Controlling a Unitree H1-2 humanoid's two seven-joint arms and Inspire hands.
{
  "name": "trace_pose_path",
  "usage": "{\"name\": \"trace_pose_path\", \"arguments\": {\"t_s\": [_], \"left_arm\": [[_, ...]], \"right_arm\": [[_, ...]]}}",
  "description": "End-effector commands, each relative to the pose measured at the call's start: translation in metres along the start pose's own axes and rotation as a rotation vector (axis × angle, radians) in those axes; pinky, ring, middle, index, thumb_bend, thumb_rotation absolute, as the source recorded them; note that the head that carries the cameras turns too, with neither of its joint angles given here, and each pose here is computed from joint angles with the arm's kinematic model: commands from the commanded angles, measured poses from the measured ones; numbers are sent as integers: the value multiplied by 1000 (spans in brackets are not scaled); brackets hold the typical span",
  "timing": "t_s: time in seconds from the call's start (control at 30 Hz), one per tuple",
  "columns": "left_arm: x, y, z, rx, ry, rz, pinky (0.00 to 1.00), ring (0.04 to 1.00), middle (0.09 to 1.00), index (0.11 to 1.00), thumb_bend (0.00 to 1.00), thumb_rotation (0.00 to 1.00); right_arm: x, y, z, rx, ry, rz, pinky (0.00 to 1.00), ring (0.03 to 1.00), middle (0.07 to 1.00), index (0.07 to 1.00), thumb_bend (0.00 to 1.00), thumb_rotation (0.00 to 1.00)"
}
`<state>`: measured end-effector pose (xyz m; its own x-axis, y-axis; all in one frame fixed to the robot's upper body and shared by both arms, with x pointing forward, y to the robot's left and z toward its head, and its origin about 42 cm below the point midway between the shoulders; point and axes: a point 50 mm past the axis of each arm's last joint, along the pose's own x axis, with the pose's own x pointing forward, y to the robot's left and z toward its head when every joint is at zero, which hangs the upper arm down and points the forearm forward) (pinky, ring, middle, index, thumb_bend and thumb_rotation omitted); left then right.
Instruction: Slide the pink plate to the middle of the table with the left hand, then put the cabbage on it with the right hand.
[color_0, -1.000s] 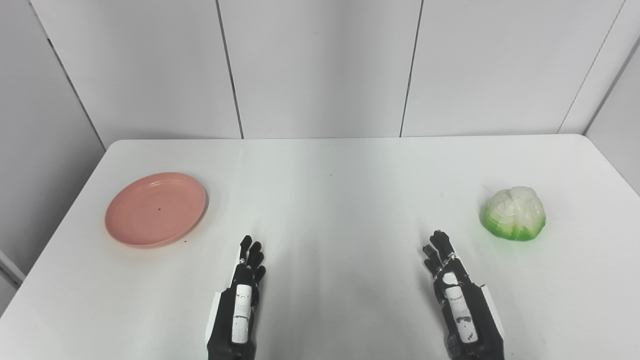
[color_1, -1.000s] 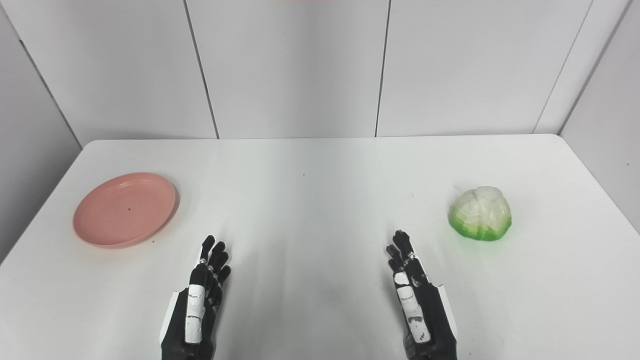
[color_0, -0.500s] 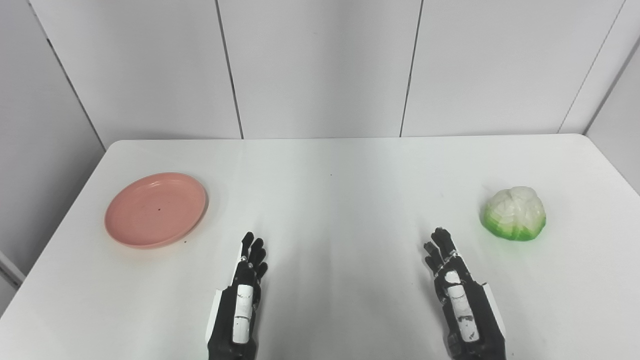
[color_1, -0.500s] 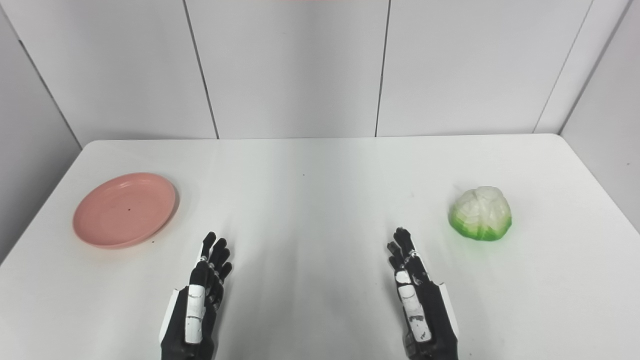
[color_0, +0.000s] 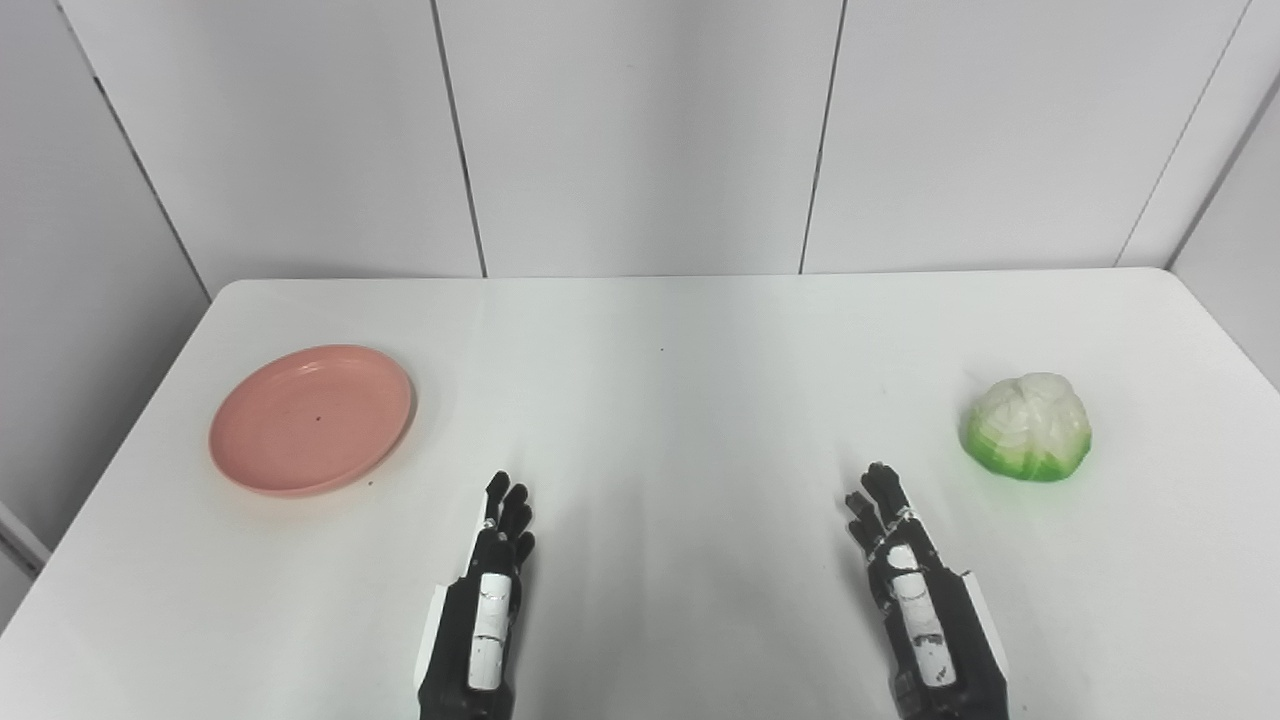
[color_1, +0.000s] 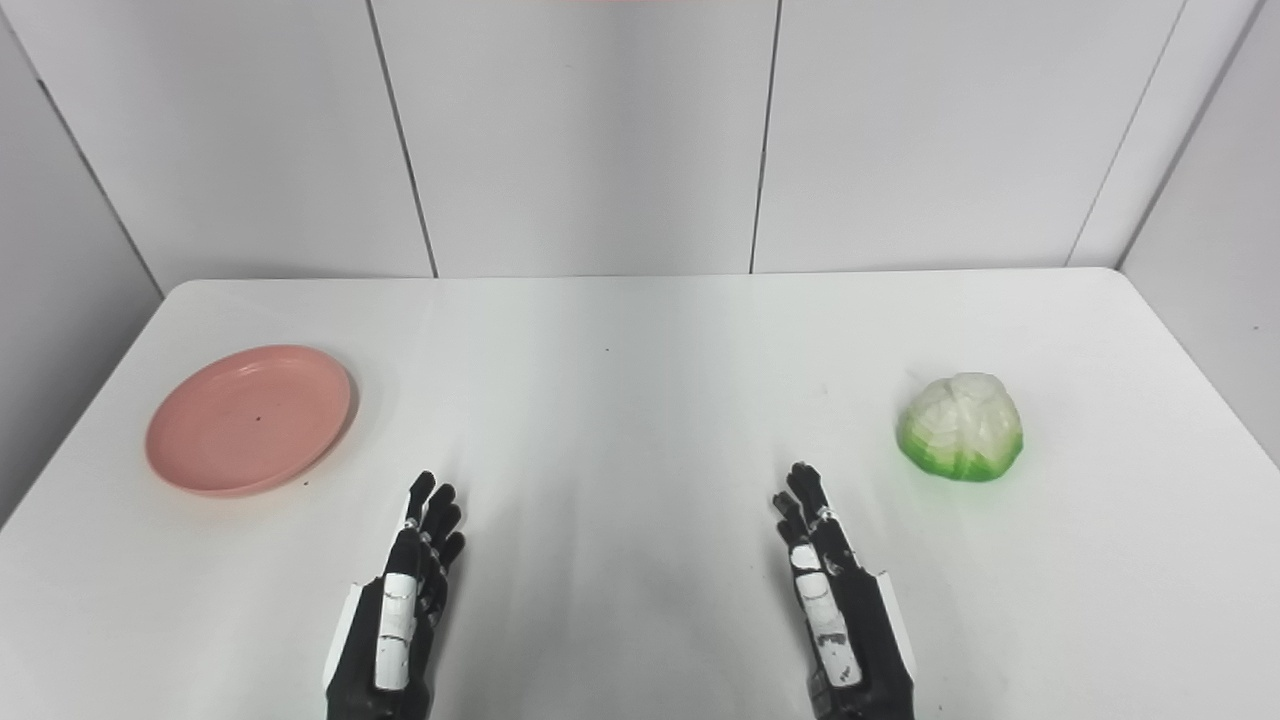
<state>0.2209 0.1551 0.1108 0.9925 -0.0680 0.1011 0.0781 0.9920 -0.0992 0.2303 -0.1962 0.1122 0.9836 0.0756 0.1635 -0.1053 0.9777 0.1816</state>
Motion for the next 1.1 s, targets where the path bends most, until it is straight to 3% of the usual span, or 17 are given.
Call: {"name": "trace_pose_path", "arguments": {"t_s": [0.0,0.57,1.07], "left_arm": [[-6,9,2,44,-15,2,1000,1000,1000,1000,836,1000],[-9,5,-1,117,-57,6,1000,1000,1000,1000,825,1000],[-9,-15,-19,159,-87,10,1000,997,993,1000,739,1000]], "right_arm": [[-24,3,-10,33,39,-37,1000,961,979,953,827,834],[-28,-1,-10,43,44,-31,1000,963,976,954,831,827],[-31,-29,-25,32,44,-22,1000,994,1000,995,805,902]]}}
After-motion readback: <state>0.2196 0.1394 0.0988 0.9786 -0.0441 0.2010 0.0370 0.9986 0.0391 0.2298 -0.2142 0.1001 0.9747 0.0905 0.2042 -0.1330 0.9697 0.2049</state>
